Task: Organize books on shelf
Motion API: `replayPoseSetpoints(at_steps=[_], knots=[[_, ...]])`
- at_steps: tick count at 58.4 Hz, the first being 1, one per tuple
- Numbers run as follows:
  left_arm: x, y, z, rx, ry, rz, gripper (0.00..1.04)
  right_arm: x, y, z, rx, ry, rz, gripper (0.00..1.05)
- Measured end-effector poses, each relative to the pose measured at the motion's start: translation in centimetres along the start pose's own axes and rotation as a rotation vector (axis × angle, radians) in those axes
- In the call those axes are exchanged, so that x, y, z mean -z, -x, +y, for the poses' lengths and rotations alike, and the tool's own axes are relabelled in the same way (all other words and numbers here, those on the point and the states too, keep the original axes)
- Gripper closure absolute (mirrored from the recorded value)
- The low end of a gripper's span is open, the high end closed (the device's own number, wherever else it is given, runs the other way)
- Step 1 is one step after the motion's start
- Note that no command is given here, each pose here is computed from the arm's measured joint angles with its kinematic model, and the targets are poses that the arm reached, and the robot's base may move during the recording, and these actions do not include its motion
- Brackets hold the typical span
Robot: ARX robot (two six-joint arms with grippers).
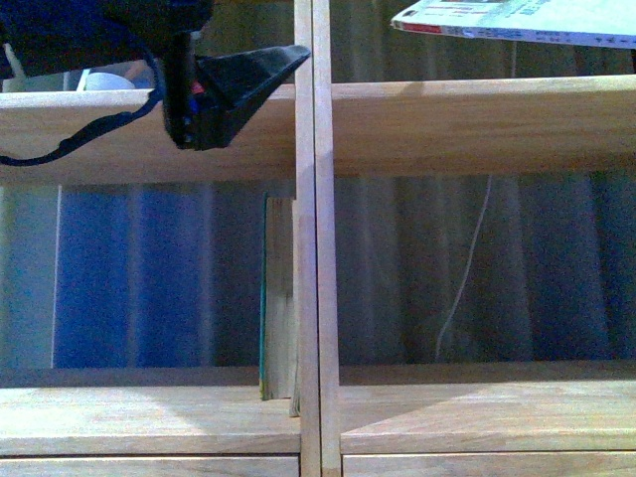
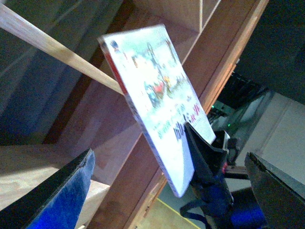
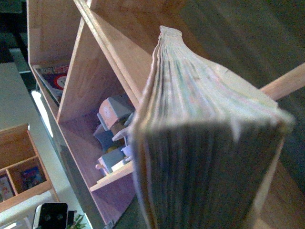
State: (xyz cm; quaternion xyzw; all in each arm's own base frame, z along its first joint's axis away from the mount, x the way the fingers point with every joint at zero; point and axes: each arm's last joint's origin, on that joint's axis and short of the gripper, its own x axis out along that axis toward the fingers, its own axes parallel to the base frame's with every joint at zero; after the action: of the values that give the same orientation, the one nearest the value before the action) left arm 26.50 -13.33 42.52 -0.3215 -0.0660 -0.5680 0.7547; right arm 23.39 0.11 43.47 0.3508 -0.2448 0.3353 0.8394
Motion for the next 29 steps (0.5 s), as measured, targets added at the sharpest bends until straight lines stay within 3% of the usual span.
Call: replayPoseSetpoints(at_steps=[29], knots=[[-1.6, -1.3, -0.5, 0.09, -0.024, -0.123, 0.07, 3.4, -2.1, 3.1, -0.098, -0.15, 0.075, 0.97]])
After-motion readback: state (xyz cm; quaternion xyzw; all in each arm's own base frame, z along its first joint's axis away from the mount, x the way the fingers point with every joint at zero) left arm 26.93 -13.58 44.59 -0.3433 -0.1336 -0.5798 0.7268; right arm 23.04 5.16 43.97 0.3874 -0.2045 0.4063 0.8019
